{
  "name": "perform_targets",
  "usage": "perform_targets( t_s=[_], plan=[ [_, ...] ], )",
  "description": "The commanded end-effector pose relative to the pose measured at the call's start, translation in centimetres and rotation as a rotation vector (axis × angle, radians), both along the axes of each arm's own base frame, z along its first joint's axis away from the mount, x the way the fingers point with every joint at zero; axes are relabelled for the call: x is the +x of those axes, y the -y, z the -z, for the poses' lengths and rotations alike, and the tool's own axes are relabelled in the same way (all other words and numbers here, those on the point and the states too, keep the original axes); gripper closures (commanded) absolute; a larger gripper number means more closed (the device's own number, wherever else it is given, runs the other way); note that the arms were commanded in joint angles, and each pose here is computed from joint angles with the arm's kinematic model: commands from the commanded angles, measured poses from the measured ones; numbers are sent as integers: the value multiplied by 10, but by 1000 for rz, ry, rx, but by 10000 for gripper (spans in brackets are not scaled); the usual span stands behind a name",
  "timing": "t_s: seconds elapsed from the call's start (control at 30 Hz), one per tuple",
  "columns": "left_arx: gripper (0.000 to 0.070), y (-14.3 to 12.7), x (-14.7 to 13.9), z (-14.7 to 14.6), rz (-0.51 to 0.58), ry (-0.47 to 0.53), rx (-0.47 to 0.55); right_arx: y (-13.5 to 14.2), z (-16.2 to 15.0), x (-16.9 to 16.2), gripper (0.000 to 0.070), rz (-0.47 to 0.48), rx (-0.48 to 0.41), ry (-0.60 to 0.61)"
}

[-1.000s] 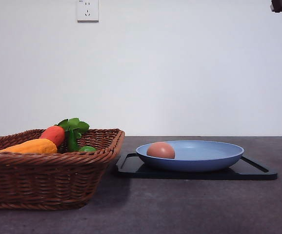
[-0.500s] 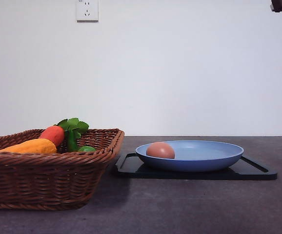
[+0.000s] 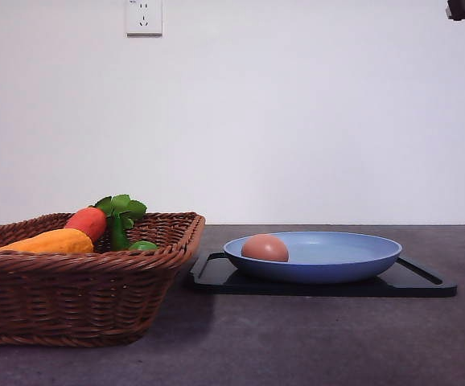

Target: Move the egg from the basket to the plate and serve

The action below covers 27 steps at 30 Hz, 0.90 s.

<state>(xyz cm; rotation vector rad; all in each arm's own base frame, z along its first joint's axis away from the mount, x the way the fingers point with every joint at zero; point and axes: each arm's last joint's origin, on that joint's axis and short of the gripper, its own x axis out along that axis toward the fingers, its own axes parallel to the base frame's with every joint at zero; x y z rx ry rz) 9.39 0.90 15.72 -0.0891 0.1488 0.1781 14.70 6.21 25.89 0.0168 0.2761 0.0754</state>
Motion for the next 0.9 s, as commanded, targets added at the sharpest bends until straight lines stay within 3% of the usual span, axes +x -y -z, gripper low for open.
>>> perform_targets(
  t_s=[0.0,0.67,0.87],
  plan=[
    [700,0,1,9,-8,-30,-6,-1,-4,1,700,-1,18,15],
    [700,0,1,9,-8,-28,-6,-1,-4,1,700,-1,18,15],
    [700,0,1,9,-8,-28,-6,10,-12,-15,700,46,-61,72]
  ],
)
